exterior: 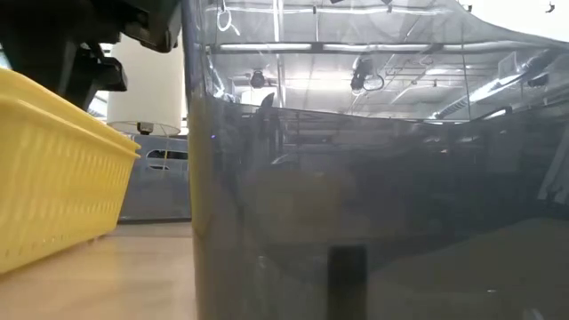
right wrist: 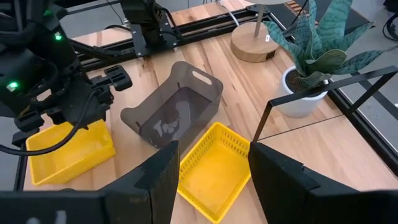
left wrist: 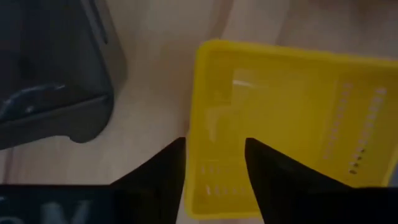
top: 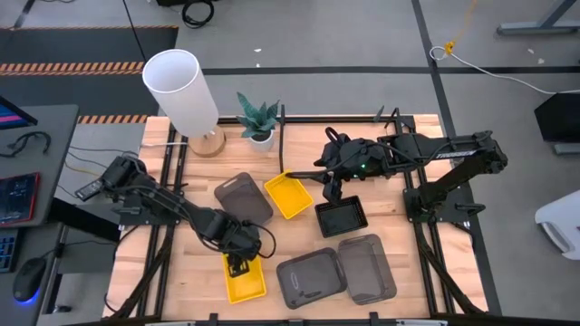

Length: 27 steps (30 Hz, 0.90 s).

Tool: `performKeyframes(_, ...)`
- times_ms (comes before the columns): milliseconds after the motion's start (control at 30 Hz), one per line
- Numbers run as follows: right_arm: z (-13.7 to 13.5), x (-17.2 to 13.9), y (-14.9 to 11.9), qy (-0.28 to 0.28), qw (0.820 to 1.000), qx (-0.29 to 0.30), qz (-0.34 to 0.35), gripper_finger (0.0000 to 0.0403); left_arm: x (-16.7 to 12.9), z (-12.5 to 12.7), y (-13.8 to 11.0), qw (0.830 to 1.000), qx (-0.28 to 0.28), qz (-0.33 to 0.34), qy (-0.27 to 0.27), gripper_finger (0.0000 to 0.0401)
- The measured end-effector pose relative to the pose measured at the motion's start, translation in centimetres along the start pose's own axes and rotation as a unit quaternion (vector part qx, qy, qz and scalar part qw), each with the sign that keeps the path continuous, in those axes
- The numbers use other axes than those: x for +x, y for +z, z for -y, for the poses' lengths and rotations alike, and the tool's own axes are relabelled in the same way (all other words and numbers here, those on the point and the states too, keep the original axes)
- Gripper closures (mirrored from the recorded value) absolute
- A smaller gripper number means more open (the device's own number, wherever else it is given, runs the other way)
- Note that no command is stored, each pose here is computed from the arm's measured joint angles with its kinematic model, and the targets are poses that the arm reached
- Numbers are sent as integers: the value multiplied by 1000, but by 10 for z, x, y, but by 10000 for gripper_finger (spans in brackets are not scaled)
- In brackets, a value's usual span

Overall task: Stack baskets on shelf by color
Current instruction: Stack the bottom left yellow bin on the bottom center yellow bin, then stack the top yellow bin on the bottom yellow bin

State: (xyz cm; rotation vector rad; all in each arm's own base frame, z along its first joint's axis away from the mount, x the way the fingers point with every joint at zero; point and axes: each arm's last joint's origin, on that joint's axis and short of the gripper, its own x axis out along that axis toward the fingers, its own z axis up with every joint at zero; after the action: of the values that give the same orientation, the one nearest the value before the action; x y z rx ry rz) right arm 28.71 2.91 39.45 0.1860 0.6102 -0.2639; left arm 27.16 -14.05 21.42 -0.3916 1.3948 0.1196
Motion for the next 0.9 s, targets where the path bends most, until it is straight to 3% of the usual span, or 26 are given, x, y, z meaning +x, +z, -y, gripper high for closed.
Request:
performKeyframes(233,1,0,0,-1,1000,-11,0,206,-19,-13,20,998,-44,33,-21,221)
performKeyframes(400,4,-3,1,-3,1000,-5,4,206,-47,-22,63,989,-46,133,-42,246)
performKeyframes(533,8,-14,3,-2,1000,3,13,206,-58,-34,94,977,-37,210,-28,272)
performKeyframes(733,19,-46,5,-28,997,37,54,206,-39,-56,128,965,-42,259,-6,278)
performKeyframes(900,25,-74,6,-43,993,48,103,206,-18,-58,145,960,-28,280,0,228)
